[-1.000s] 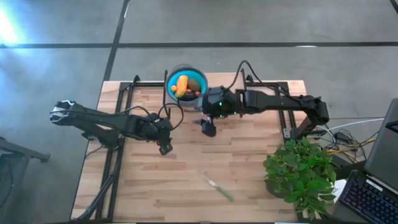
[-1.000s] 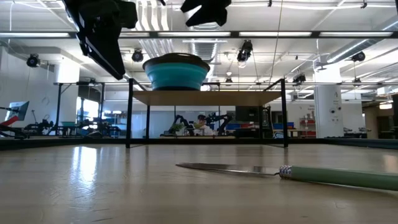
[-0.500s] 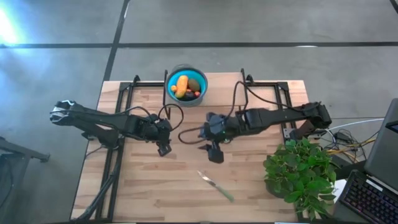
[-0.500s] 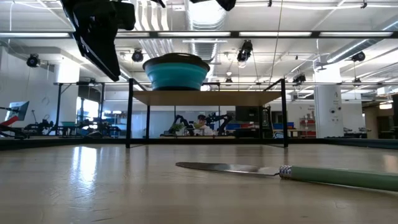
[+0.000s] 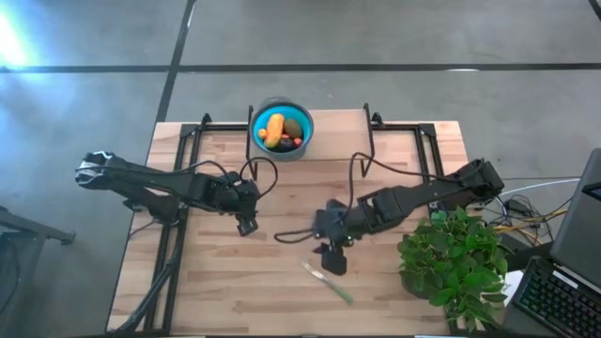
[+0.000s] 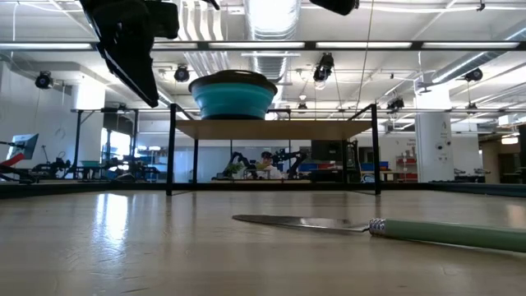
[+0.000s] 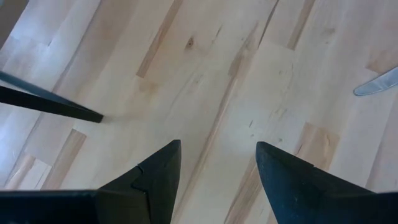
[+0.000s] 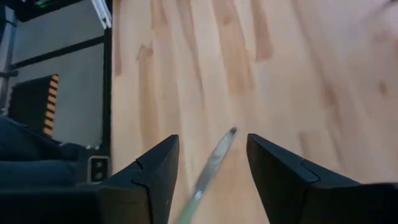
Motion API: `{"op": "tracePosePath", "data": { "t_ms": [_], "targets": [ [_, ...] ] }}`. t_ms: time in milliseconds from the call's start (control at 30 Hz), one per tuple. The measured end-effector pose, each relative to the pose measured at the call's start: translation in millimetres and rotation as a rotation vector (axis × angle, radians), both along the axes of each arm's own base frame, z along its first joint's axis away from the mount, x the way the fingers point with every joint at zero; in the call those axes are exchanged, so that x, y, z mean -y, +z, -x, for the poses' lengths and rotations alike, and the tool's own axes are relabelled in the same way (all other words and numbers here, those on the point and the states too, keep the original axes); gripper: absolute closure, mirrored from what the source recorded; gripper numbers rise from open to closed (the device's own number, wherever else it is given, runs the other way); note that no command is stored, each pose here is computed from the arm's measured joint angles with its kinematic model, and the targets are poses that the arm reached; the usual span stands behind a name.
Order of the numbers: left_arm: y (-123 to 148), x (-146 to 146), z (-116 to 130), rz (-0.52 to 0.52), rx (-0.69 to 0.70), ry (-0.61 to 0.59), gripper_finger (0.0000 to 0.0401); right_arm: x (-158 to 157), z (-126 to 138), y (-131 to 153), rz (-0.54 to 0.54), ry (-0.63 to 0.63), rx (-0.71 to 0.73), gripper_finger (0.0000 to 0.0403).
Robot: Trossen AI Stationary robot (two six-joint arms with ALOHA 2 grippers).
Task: Pick & Place Fruit
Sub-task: Put the table knife on the shelf
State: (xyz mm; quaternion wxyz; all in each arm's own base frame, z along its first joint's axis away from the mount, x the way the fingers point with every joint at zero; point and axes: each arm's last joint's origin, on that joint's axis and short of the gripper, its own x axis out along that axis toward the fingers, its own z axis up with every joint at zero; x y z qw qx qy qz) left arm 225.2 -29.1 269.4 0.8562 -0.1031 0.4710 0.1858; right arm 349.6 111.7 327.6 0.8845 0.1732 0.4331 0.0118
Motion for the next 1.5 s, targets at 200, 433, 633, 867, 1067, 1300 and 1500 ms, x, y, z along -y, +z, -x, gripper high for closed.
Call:
{"op": "tracePosePath", "data": {
  "t_ms": [200, 433, 633, 867, 1067, 1300, 1500],
  "targets": [
    [0.0, 0.0, 0.0, 0.000, 0.000, 0.000, 0.0188, -16.3, 11.5, -5.4, -0.061, -0.062, -0.096, 0.0237],
    [0.0, -0.2, -0.1, 0.000, 0.001, 0.001, 0.0188, -36.8, 22.3, -7.0, -0.089, -0.053, -0.136, 0.0255],
    [0.1, -0.2, -0.2, 0.001, 0.002, 0.003, 0.0188, -50.7, 23.4, -17.0, -0.099, -0.064, -0.182, 0.0271],
    [0.4, 0.0, -0.7, 0.004, 0.009, 0.005, 0.0188, -59.9, 24.3, -27.7, -0.086, -0.067, -0.233, 0.0288],
    [0.4, 0.0, -0.8, 0.004, 0.011, 0.006, 0.0188, -63.6, 20.2, -48.2, -0.052, -0.097, -0.323, 0.0307],
    [0.3, 0.1, -0.8, 0.004, 0.011, 0.006, 0.0188, -67.9, 14.4, -63.6, -0.041, -0.111, -0.365, 0.0322],
    [-0.7, -0.1, -0.5, -0.001, 0.008, 0.007, 0.0188, -74.0, 8.1, -83.0, -0.033, -0.087, -0.423, 0.0320]
  ]
}}
